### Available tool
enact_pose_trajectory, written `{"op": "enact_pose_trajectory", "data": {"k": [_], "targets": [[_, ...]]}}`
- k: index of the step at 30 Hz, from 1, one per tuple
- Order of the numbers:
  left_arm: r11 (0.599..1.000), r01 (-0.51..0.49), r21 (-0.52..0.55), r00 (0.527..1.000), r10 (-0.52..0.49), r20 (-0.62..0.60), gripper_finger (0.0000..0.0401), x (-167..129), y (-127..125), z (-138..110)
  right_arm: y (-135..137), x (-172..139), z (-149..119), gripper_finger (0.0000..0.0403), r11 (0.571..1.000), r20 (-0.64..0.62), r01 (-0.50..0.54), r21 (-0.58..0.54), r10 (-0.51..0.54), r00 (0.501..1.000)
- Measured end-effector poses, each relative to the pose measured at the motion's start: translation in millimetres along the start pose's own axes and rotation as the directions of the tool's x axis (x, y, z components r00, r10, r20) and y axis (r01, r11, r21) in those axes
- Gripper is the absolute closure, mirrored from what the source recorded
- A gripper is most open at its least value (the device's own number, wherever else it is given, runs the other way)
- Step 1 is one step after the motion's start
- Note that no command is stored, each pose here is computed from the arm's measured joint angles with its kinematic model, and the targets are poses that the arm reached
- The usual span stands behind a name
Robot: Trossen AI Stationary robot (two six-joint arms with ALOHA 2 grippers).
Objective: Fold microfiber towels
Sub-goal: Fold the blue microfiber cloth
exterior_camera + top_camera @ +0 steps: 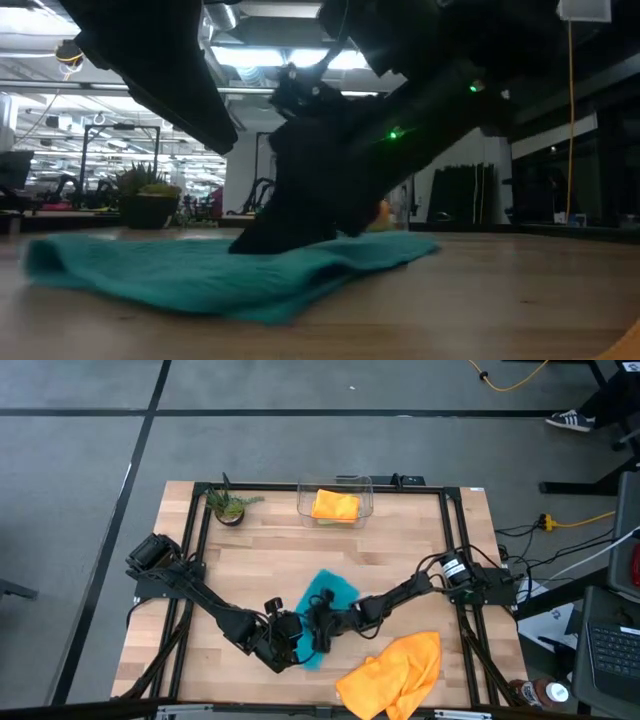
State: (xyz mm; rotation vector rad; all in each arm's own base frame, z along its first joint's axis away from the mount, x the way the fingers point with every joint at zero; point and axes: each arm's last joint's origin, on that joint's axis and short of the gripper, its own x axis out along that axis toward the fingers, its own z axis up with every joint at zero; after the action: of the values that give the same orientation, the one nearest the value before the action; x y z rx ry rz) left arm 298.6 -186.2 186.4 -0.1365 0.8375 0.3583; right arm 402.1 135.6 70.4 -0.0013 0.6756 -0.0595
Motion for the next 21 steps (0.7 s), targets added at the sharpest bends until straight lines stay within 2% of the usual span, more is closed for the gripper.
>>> {"op": "enact_pose_trajectory", "data": {"k": [2, 5, 10, 16, 21], "targets": [[1.000, 0.001, 0.000, 1.000, -0.001, 0.000, 0.0229, 0, 0, 0, -5, 3, 4, 0.0227, 0.990, 0.001, -0.106, -0.097, 0.106, 0.994], [1.000, 0.001, -0.001, 1.000, -0.001, 0.001, 0.0229, 0, 0, 0, -19, 8, 8, 0.0227, 0.951, -0.016, -0.235, -0.200, 0.237, 0.971], [1.000, 0.002, -0.001, 1.000, -0.002, 0.001, 0.0229, 0, 0, 0, -49, 15, 12, 0.0227, 0.903, -0.042, -0.377, -0.208, 0.377, 0.925], [1.000, 0.002, -0.002, 1.000, -0.002, 0.001, 0.0229, 0, 0, 0, -68, 5, 40, 0.0227, 0.900, -0.056, -0.390, -0.196, 0.387, 0.920], [1.000, 0.010, 0.003, 1.000, -0.010, -0.002, 0.0229, -1, -2, -1, -68, -33, 80, 0.0227, 0.928, -0.087, -0.310, -0.206, 0.298, 0.951]]}}
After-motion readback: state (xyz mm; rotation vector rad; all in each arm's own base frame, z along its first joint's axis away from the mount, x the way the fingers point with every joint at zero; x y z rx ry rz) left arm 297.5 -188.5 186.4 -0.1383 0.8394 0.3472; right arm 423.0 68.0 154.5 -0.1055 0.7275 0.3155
